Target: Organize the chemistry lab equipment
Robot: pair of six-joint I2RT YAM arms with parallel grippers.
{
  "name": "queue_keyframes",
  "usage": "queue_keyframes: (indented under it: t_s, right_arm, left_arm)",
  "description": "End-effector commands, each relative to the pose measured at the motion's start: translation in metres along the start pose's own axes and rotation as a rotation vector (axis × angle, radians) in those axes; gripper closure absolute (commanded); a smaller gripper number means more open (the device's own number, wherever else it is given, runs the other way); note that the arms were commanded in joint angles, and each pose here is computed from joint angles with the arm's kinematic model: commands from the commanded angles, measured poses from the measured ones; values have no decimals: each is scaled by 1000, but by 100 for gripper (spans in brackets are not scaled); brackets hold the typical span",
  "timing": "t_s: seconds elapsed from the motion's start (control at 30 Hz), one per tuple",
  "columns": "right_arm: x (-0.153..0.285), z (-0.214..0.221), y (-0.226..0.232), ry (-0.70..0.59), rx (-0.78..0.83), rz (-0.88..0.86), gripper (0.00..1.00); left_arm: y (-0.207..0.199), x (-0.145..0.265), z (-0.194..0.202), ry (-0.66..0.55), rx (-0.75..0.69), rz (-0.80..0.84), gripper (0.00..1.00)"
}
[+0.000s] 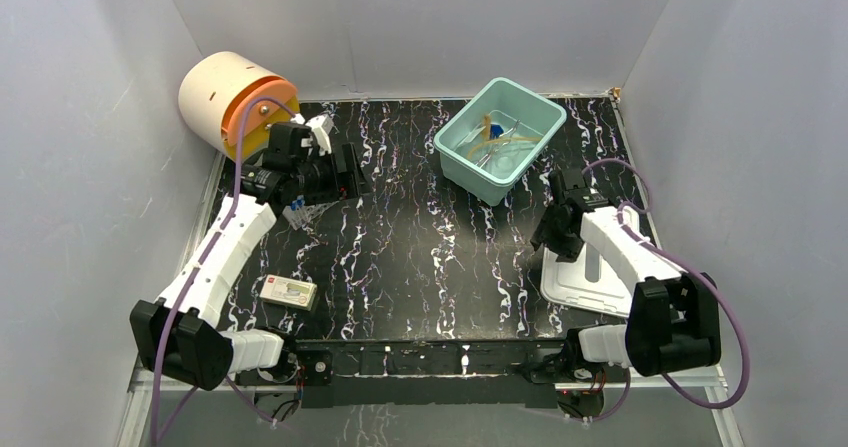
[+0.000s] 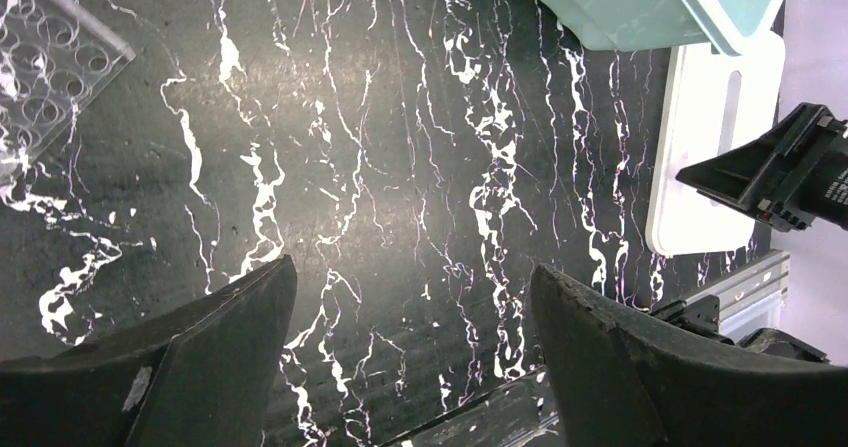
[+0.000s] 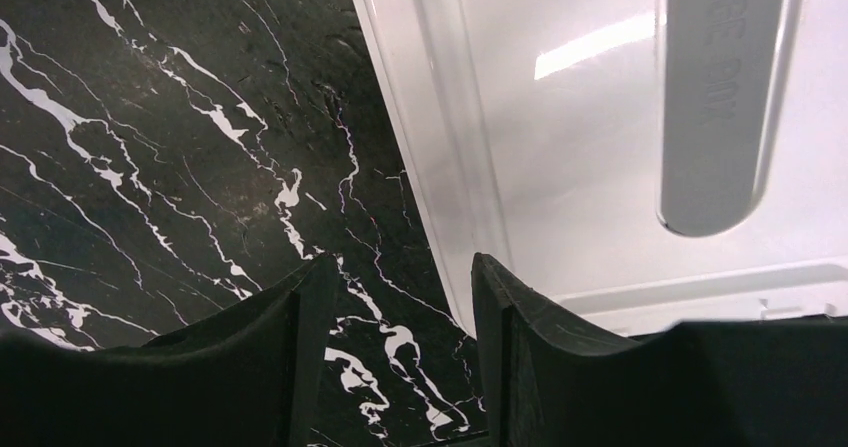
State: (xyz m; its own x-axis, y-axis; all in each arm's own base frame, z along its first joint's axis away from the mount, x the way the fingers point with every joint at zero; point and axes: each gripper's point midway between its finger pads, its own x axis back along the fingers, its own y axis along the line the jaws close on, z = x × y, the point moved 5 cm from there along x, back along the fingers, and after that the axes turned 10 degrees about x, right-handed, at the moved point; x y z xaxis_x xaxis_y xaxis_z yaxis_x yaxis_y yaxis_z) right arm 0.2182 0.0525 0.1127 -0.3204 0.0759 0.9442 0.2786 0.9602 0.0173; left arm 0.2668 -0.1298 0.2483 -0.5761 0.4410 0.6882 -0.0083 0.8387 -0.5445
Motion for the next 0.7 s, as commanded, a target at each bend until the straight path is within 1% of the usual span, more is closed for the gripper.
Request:
queue_keyframes:
  t_s: [0.0, 0.13, 0.2, 0.3, 0.47, 0.5, 0.57, 0.67]
  right_arm:
    - [-13, -7, 8, -35, -36, -48, 39]
    - [-26, 0, -3, 17, -23, 53, 40]
    - [-30, 1, -9, 9, -22, 95, 40]
    - [-35, 0, -11, -7, -4, 105, 39]
    - [-49, 1, -2, 22, 21, 49, 41]
    - [-52, 1, -1, 26, 25, 46, 42]
    - [-55, -1, 1, 30, 28, 41, 47]
    - [-59, -1, 2, 34, 29, 42, 59]
  left_arm:
    - [-12, 4, -11, -23, -45, 7, 12]
    - [-13, 6, -17, -48, -53, -11, 2]
    - [-12, 7, -19, -58, -56, -18, 2]
    - [-11, 6, -18, -58, -54, -23, 2]
    - [-10, 7, -16, -53, -44, -26, 2]
    - [-11, 7, -16, -51, -41, -25, 2]
    - [-11, 6, -15, -47, -34, -25, 2]
    - [-13, 5, -13, -33, -30, -9, 2]
